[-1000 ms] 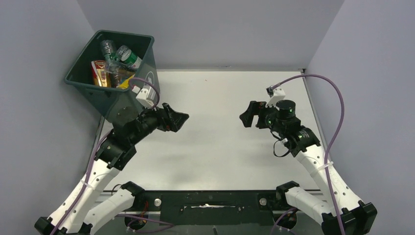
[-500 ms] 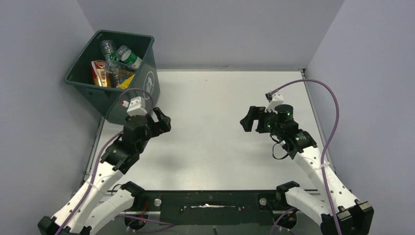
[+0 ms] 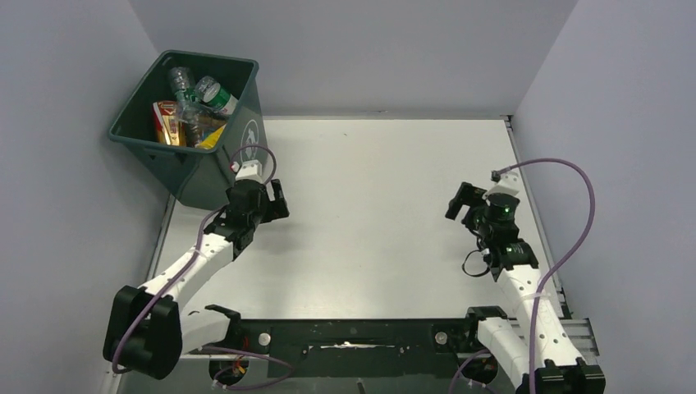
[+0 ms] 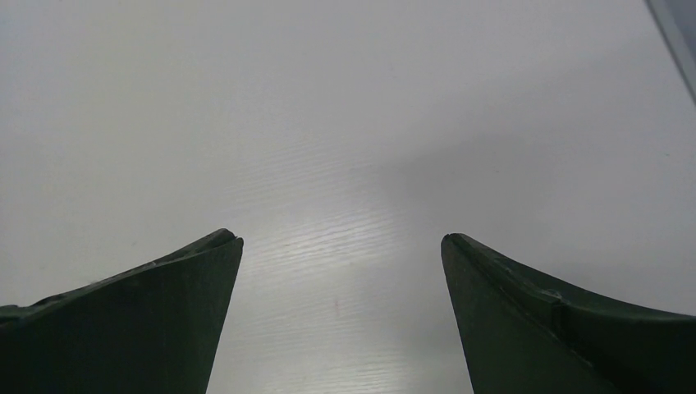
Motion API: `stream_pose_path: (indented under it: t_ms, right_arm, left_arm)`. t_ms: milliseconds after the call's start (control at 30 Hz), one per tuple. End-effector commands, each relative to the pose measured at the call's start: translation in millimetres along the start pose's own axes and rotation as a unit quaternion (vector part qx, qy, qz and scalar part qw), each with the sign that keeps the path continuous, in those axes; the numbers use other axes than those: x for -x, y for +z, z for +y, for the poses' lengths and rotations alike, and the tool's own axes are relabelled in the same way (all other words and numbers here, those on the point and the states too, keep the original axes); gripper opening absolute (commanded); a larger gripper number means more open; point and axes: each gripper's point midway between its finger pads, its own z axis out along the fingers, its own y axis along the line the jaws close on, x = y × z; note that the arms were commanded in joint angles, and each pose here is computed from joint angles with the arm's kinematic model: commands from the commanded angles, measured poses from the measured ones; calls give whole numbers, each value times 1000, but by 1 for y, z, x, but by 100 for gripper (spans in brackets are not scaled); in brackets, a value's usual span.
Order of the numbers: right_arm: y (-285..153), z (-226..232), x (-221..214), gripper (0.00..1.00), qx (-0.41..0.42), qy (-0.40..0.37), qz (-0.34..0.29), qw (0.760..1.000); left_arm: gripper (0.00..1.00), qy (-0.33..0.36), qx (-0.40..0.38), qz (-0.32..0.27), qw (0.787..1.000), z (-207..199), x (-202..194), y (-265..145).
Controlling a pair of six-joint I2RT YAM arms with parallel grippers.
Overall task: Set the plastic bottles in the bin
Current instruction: Reset both arms
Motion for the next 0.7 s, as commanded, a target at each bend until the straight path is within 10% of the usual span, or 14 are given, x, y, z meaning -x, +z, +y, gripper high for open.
stream_pose_path:
  t_ms: [0, 667]
  right_arm:
    - [1, -48, 27, 98, -90, -13, -102, 991]
    - [81, -102, 13, 98, -154, -23, -167, 974]
  left_arm:
    - [86, 31, -38, -69, 996, 1, 39, 17]
    - [86, 80, 60, -119, 988, 93, 15, 79]
